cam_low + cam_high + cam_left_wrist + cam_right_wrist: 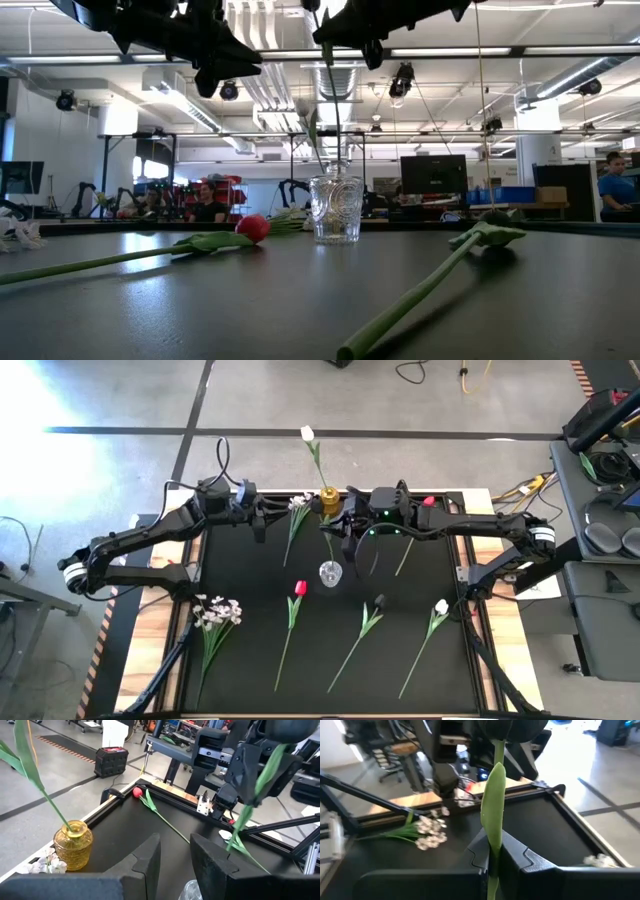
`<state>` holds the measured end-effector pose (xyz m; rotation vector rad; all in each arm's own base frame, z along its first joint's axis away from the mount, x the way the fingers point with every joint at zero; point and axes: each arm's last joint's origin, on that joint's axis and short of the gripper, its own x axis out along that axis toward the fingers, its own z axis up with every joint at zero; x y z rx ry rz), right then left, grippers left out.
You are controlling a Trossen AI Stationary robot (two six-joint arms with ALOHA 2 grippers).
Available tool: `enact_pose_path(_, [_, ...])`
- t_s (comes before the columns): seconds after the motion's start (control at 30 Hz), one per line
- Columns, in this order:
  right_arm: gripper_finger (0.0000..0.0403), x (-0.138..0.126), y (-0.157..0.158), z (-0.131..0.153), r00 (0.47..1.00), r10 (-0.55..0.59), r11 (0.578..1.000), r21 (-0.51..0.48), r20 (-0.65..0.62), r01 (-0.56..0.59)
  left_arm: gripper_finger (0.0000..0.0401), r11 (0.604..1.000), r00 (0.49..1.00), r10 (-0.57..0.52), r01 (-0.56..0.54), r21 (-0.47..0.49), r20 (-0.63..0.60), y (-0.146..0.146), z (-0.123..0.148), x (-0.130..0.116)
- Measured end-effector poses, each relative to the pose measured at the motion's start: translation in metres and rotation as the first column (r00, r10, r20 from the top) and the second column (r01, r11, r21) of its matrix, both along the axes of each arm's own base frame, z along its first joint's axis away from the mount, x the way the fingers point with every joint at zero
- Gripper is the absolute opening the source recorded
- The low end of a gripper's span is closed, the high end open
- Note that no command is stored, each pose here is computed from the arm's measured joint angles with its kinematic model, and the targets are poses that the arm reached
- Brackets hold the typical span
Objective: Sort flowers into vase by color
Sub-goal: Put the top black tulip into the transparent vase
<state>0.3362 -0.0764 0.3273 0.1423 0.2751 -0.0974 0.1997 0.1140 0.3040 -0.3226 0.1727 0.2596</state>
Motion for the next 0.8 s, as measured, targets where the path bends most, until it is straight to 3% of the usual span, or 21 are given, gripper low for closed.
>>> enact_pose_path(0.6, [0.0015, -0.004, 0.001, -0.03, 0.995, -0.043, 0.999, 0.008, -0.091, 0.044, 0.0091, 0.999, 0.999, 0.001, -0.004, -0.048, -0.052, 0.006, -0.014, 0.01])
enact_pose_path(0.8, [0.0064, -0.003, 0.001, -0.024, 0.996, -0.044, 0.999, 0.005, -0.073, 0.045, 0.0091, 0.999, 0.998, 0.0, -0.003, -0.052, -0.056, 0.007, -0.015, 0.011])
